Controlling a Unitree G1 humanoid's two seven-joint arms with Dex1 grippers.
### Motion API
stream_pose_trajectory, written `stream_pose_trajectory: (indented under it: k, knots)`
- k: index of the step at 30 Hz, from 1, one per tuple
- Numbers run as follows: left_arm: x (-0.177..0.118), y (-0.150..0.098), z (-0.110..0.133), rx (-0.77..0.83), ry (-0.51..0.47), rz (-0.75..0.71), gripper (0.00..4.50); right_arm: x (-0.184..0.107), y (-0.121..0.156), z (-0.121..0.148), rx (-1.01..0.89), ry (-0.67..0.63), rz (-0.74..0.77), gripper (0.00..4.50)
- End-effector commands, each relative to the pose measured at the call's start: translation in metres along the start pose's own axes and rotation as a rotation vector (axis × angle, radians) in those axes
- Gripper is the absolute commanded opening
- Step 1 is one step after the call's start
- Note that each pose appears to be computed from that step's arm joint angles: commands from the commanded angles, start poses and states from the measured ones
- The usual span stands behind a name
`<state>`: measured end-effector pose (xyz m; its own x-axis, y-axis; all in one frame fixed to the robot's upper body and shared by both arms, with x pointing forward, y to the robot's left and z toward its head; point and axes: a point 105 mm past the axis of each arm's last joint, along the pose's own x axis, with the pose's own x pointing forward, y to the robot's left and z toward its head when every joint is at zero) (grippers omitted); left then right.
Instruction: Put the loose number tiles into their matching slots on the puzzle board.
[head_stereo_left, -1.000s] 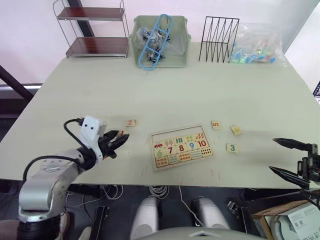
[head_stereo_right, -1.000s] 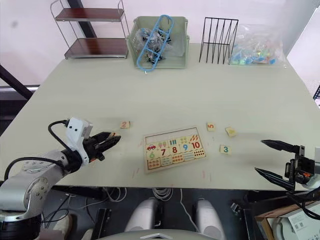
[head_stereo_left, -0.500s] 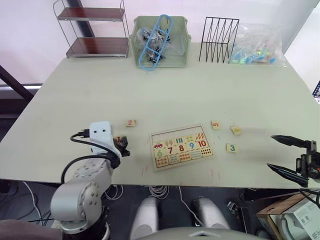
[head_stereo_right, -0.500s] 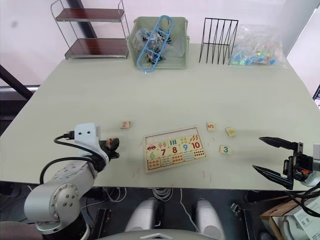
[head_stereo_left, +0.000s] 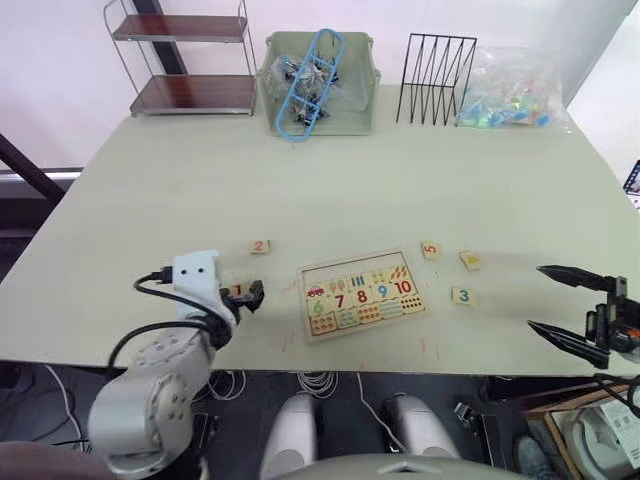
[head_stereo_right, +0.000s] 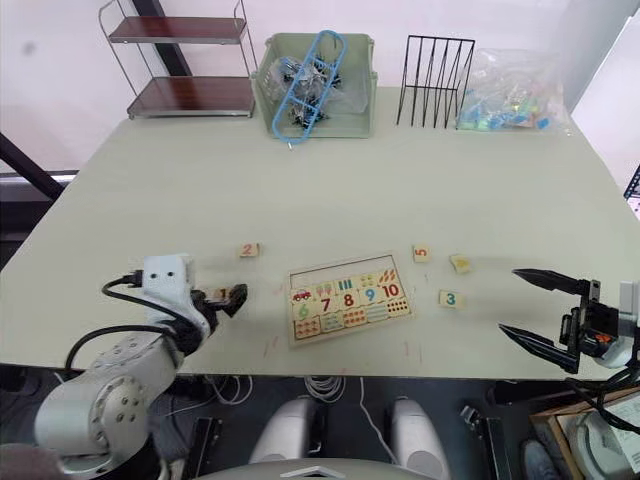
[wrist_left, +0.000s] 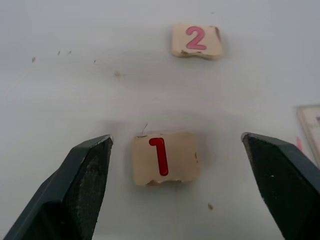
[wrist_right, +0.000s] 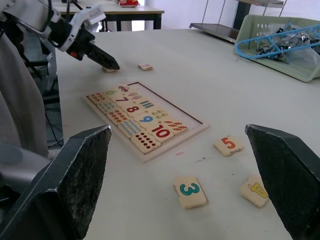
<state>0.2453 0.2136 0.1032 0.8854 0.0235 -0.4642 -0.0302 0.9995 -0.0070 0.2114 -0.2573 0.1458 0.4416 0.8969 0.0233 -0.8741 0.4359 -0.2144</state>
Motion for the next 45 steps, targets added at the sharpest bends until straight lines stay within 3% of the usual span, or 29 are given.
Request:
stream_pose_trajectory:
  k: [1, 6, 8, 12, 15, 22, 27, 33, 39, 45]
  knots:
    - [-0.014, 0.003, 0.020, 0.112, -0.111, -0.115, 4.45, 0.003, 0.000, 0.006, -0.025, -0.018, 0.003, 4.50]
    - [-0.019, -0.003, 0.026, 0.330, -0.177, -0.438, 4.45, 0.004, 0.001, 0.007, -0.028, -0.022, 0.000, 4.50]
    - [-0.017, 0.005, 0.021, 0.329, -0.160, -0.563, 4.45, 0.004, 0.002, 0.008, -0.031, -0.024, -0.004, 4.50]
    - [-0.010, 0.023, 0.028, 0.319, -0.162, -0.722, 4.45, 0.003, 0.005, 0.010, -0.035, -0.022, -0.015, 4.50]
    - [-0.012, 0.026, 0.023, 0.419, -0.116, -0.889, 4.45, 0.002, 0.006, 0.011, -0.038, -0.022, -0.029, 4.50]
    - [0.007, 0.043, 0.022, 0.724, -0.089, -1.105, 4.45, 0.002, 0.010, 0.012, -0.034, -0.021, -0.045, 4.50]
    - [0.029, 0.048, 0.028, 0.870, -0.117, -1.145, 4.45, 0.003, 0.008, 0.014, -0.041, -0.024, -0.048, 4.50]
    - [0.040, 0.048, 0.018, 0.938, -0.053, -1.185, 4.45, 0.005, 0.009, 0.014, -0.043, -0.028, -0.038, 4.50]
    - [0.041, 0.056, 0.008, 0.922, -0.001, -1.185, 4.45, 0.003, 0.011, 0.016, -0.047, -0.024, -0.036, 4.50]
    - [0.044, 0.057, 0.009, 0.894, -0.009, -1.177, 4.45, 0.003, 0.011, 0.016, -0.048, -0.023, -0.037, 4.50]
